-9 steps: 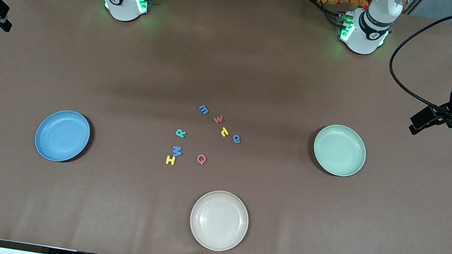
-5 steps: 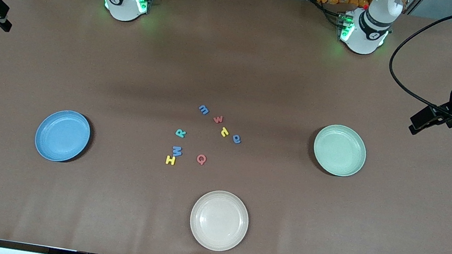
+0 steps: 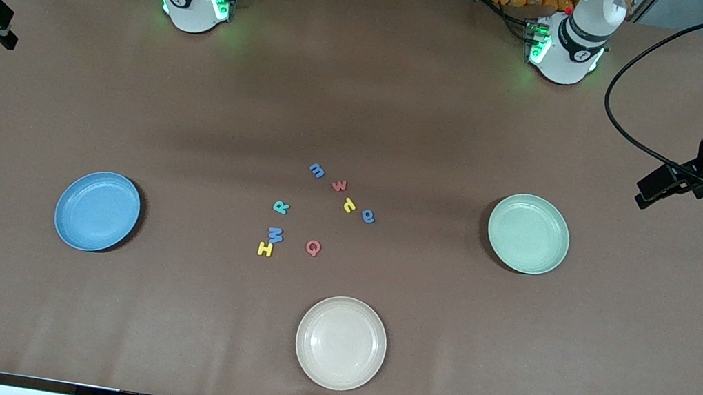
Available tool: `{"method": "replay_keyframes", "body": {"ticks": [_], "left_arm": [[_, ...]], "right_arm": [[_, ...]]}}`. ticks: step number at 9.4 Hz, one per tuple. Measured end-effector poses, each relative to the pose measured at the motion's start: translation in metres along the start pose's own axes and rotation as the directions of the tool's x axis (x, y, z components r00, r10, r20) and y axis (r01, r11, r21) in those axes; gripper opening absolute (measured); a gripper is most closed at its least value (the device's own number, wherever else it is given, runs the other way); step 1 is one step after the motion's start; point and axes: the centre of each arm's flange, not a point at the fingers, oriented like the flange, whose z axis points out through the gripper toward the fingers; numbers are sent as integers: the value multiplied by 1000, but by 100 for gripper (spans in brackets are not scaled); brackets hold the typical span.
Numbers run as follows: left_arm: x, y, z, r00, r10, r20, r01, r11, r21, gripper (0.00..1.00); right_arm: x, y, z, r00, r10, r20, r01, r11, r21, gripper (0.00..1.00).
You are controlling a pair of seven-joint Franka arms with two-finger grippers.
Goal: Sort uppercase to blue plate, lowercase to green plate
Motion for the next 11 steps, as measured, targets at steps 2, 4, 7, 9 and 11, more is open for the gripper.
{"method": "replay_keyframes", "body": {"ticks": [2, 4, 7, 9, 11], "left_arm": [[0, 0, 0, 1000, 0, 0, 0, 1000, 0, 100], [0, 0, 0, 1000, 0, 1, 0, 1000, 0, 100], [-3, 5, 0, 1000, 10, 3, -10, 1000, 1, 100], [-4, 7, 1, 1000, 15, 6, -15, 1000, 2, 100], [-6, 15, 11, 999, 28, 27, -28, 1000, 8, 100]], "right_arm": [[-1, 4, 0, 1000, 6, 5, -6, 1000, -1, 100], [-1, 4, 0, 1000, 5, 9, -5, 1000, -1, 100], [-2, 4, 2, 1000, 4, 18, -4, 1000, -1, 100], [-2, 6, 2, 1000, 8, 19, -8, 1000, -2, 100], [0, 13, 5, 999, 20, 26, -20, 1000, -2, 100]]}}
